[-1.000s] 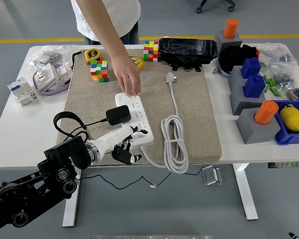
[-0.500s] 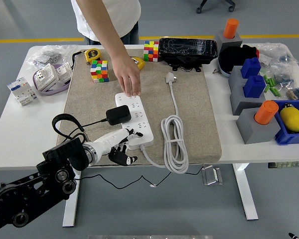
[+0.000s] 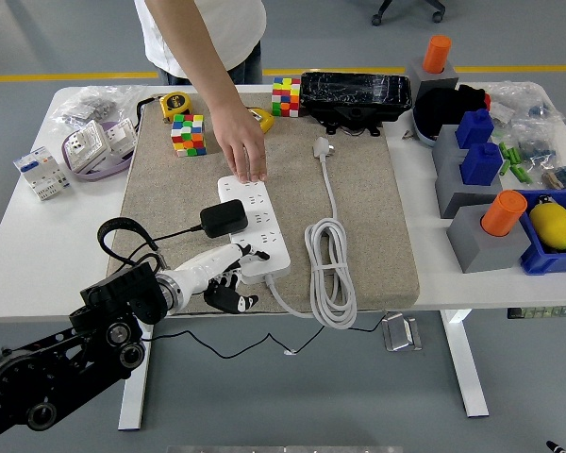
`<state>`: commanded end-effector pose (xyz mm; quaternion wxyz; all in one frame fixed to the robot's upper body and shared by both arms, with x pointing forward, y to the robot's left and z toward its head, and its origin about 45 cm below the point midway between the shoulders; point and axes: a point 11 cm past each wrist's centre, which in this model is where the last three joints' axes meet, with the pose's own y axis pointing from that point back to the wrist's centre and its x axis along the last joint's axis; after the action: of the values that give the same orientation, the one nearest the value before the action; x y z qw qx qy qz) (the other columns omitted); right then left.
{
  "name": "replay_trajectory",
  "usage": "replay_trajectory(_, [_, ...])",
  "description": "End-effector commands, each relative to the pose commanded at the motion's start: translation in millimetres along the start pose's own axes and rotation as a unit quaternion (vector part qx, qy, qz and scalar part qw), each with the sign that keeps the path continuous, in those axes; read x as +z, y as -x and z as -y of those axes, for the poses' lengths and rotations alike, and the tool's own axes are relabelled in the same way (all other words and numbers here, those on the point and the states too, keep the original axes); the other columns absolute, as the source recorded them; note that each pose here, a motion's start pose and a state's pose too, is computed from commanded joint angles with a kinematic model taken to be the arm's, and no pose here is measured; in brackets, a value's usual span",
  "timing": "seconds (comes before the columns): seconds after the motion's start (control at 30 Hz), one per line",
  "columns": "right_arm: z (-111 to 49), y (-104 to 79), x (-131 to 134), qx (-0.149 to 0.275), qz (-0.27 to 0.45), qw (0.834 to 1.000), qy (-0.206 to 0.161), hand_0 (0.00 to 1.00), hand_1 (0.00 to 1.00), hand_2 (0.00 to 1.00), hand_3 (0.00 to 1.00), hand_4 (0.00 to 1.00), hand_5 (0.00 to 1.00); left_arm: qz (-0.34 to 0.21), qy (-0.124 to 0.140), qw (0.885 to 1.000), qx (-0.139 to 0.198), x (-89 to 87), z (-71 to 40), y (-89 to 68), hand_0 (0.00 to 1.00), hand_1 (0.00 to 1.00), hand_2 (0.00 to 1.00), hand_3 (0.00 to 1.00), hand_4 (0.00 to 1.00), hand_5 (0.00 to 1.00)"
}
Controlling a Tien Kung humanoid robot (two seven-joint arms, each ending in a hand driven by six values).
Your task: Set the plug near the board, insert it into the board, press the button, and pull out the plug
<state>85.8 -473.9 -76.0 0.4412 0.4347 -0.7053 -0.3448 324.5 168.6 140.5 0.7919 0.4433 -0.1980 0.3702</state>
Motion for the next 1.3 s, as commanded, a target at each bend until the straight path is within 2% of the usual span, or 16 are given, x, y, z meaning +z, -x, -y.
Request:
replay_trajectory(0.27, [0.0,0.3,0.0,0.0,0.0,1.0,0.0,0.595,0.619,0.614,0.546,0.925,0.471,0.004,-0.016,1.0,0.001,-10.2,3.2,1.9,0.068,0.076,0.143,0.856,0.671,0.002])
replay_trajectory(0.4, [0.0,0.3,-0.1,0.0,0.001,1.0,0.0,0.595,0.619,0.614,0.546,0.925,0.471,0.004,-0.013,1.0,-0.001,-8.9,2.3,2.7,0.068,0.076,0.143,0.856,0.671,0.002])
replay_trajectory(0.47, [0.0,0.1,-0.2,0.0,0.001,1.0,0.0,0.595,0.62,0.615,0.547,0.925,0.477,-0.003,-0.004,1.0,-0.003,-4.1,0.6,2.3,0.07,0.078,0.145,0.84,0.631,0.002])
replay_trajectory(0.63, [-0.1,0.2,0.1,0.0,0.0,1.0,0.0,0.595,0.62,0.615,0.547,0.925,0.477,-0.045,0.044,0.998,-0.003,15.4,-5.8,-4.1,0.07,0.078,0.145,0.84,0.631,0.002])
replay_trajectory(0.67, [-0.1,0.3,0.2,0.0,0.0,1.0,0.0,0.596,0.62,0.614,0.547,0.925,0.477,-0.06,0.054,0.997,-0.004,18.9,-6.8,-5.2,0.087,0.068,0.149,0.712,0.698,0.142])
replay_trajectory(0.83, [-0.1,1.0,0.5,-0.001,-0.001,1.0,0.0,0.596,0.62,0.614,0.547,0.925,0.477,-0.106,0.082,0.991,0.004,21.8,-5.9,-7.6,0.087,0.068,0.149,0.712,0.698,0.142])
replay_trajectory(0.87, [-0.1,1.0,0.7,-0.001,-0.001,1.0,0.0,0.595,0.619,0.615,0.547,0.926,0.477,-0.117,0.085,0.989,0.009,20.3,-5.0,-7.8,0.181,0.156,0.29,0.606,0.783,0.257])
replay_trajectory(1.03, [0.0,1.5,0.6,-0.001,0.0,1.0,0.0,0.595,0.619,0.615,0.547,0.926,0.477,-0.183,0.109,0.975,0.057,14.8,-2.8,-17.8,0.181,0.156,0.29,0.606,0.783,0.257])
replay_trajectory(1.07, [0.0,1.6,0.7,-0.001,0.0,1.0,0.001,0.595,0.62,0.615,0.546,0.926,0.479,-0.195,0.115,0.972,0.069,14.4,-2.9,-20.9,0.276,0.35,0.451,0.515,0.794,0.276])
replay_trajectory(1.23, [0.0,1.3,0.2,-0.001,0.0,1.0,0.0,0.595,0.62,0.615,0.546,0.926,0.479,-0.244,0.157,0.949,0.124,12.6,-4.8,-37.1,0.276,0.35,0.451,0.515,0.794,0.276])
replay_trajectory(1.27, [0.1,1.2,0.2,-0.001,0.0,1.0,0.0,0.595,0.619,0.615,0.547,0.927,0.479,-0.254,0.167,0.944,0.132,12.7,-5.6,-39.3,0.347,0.479,0.517,0.512,0.793,0.284])
replay_trajectory(1.3, [0.1,1.1,0.1,-0.001,0.0,1.0,0.0,0.595,0.619,0.615,0.547,0.927,0.479,-0.26,0.174,0.939,0.14,12.8,-6.4,-41.4,0.347,0.479,0.517,0.512,0.793,0.284])
